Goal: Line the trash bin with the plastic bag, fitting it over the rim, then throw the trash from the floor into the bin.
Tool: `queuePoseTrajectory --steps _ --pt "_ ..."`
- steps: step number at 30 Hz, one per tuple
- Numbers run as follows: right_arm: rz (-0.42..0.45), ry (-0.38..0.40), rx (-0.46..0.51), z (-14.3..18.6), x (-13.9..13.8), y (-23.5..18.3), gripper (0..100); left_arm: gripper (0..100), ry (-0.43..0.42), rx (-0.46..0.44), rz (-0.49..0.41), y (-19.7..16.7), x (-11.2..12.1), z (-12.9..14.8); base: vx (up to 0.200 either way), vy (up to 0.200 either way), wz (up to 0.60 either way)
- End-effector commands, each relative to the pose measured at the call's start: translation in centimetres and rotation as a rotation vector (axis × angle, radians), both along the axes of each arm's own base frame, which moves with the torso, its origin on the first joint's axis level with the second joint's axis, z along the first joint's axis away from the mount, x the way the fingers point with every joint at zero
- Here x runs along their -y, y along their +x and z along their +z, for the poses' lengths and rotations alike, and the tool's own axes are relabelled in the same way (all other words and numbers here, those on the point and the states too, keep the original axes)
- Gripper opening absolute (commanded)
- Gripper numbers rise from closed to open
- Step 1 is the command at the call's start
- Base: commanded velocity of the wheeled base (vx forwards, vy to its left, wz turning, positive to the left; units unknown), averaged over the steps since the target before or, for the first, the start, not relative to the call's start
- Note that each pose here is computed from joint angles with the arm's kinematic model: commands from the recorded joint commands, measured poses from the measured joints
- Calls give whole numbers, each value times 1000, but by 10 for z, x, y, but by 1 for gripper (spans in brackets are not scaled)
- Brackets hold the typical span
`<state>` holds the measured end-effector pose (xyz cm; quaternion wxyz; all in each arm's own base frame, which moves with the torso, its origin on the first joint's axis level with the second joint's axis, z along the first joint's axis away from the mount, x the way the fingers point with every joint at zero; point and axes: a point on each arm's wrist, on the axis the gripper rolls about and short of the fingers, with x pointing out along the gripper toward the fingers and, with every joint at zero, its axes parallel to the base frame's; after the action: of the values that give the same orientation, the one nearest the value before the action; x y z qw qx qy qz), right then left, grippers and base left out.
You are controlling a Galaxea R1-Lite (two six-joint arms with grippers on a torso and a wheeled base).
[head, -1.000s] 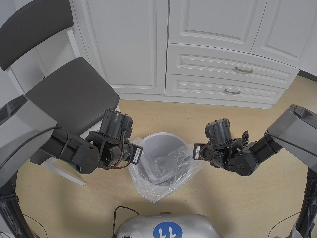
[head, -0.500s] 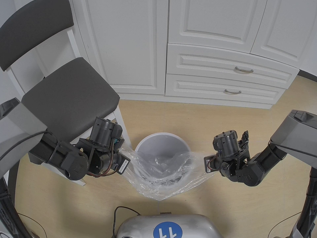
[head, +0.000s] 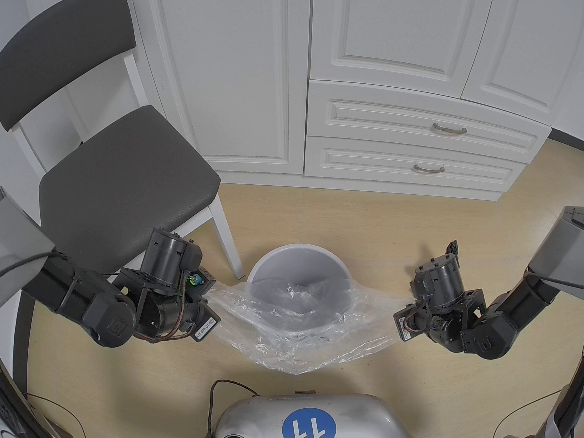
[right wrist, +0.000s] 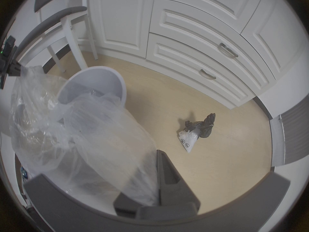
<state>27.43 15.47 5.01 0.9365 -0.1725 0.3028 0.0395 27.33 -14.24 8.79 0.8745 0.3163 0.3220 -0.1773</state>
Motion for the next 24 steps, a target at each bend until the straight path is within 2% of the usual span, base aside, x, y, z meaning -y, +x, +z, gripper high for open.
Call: queuePoseTrajectory --steps 1,9,11,14,16,18,24 --pt "20 -10 21 14 7 -13 0 0 -27 14 -27 -11 -7 12 0 0 0" --pt "62 -65 -3 14 15 -26 0 0 -33 3 -42 -13 -8 11 0 0 0" --pt "83 -96 -29 8 15 -30 0 0 0 -9 -67 -13 -7 6 0 0 0" --pt "101 -112 -52 0 11 -30 0 0 35 -46 -79 -8 -6 -8 0 0 0" --pt "101 -126 -83 -14 7 -25 0 0 55 -97 -75 6 2 -32 0 0 0" --pt "102 -138 -107 -23 5 -23 0 0 63 -121 -65 15 4 -44 0 0 0" --pt "90 -141 -130 -43 -1 -12 0 0 61 -133 -47 25 4 -53 0 0 0"
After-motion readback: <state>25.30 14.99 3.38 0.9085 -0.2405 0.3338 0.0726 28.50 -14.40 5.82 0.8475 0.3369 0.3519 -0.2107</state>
